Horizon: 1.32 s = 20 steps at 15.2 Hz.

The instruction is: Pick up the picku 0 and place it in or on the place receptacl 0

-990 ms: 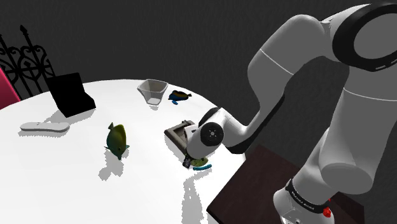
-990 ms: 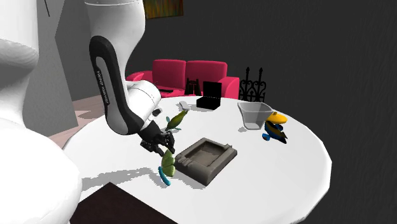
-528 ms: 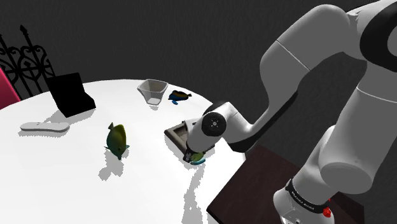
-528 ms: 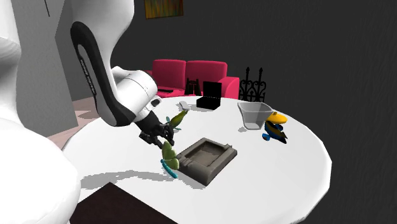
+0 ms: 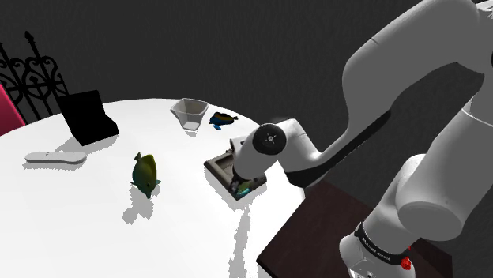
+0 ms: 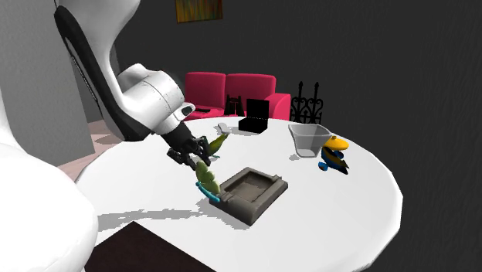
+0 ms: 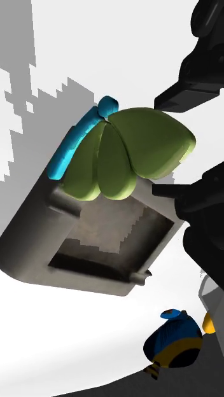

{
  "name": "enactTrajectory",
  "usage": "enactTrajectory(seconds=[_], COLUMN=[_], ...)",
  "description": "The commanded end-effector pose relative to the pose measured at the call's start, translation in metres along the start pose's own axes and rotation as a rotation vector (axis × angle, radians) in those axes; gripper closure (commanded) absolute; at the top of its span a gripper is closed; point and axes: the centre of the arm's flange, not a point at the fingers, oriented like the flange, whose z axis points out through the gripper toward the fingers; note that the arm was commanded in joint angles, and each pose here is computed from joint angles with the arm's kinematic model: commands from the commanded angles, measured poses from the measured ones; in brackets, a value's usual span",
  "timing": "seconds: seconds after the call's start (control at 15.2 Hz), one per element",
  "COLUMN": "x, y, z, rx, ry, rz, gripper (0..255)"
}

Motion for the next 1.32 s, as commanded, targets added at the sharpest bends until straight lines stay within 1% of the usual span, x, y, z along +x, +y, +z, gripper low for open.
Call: enactTrajectory(seconds=[0.0,0.92,1.25], x=[0.003,0.093,0.085], y=[0.004,0.145,0.135], z=[-0.007,0.065,0.088], rx=[0.001,0.001,0.001], ry=[0.0,0.0,0.0], rz=[0.0,0.0,0.0], gripper=[255,255,255])
